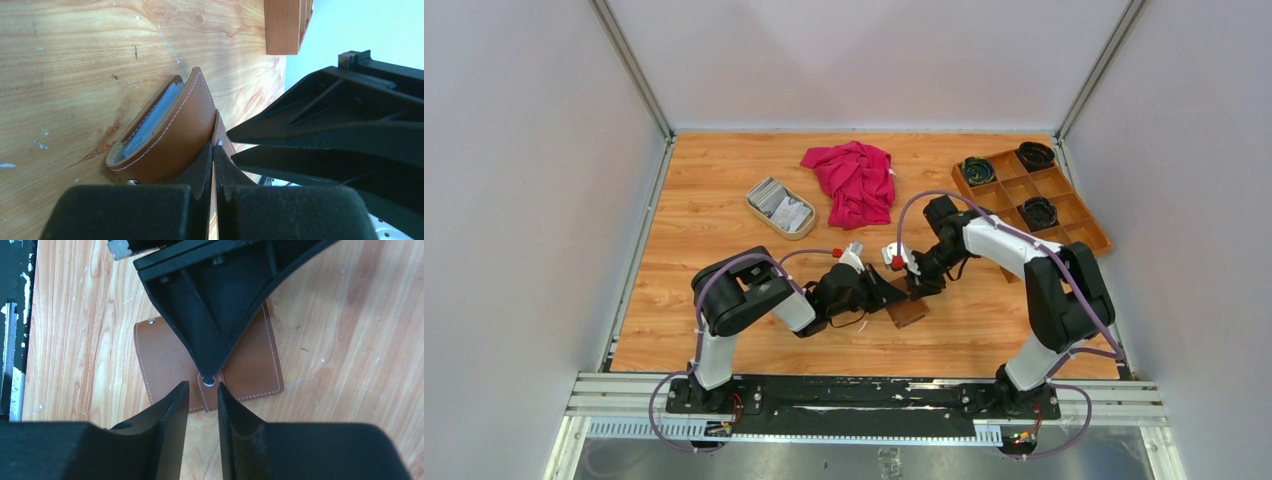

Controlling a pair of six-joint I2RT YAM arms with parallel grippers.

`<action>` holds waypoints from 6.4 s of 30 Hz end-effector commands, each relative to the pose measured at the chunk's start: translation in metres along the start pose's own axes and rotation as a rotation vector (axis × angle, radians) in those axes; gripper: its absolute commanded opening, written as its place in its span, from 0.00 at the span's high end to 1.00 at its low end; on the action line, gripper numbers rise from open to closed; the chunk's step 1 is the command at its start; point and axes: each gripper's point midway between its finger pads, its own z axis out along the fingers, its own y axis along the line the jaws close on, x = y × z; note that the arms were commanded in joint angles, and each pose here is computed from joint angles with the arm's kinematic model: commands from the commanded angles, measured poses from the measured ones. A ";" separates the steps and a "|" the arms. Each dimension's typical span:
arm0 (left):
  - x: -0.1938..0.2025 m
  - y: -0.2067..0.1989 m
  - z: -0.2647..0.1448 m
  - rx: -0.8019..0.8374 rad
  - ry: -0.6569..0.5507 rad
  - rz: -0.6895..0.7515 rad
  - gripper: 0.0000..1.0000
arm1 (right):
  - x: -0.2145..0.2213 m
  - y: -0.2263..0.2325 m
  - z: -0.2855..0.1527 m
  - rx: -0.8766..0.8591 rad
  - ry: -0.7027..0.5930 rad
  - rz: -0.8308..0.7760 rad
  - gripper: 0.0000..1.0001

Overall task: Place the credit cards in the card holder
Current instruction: Close the card holder at the center of the board, then reset both arms

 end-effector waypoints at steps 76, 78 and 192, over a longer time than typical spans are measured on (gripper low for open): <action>-0.140 -0.077 -0.212 -0.245 -0.302 0.840 0.00 | -0.065 -0.010 -0.180 0.515 -0.217 0.326 0.22; -0.149 -0.088 -0.226 -0.274 -0.300 0.868 0.00 | -0.066 -0.009 -0.191 0.554 -0.235 0.351 0.18; -0.180 -0.129 -0.315 -0.195 -0.395 0.779 0.00 | -0.107 0.004 -0.279 0.821 -0.556 0.721 0.00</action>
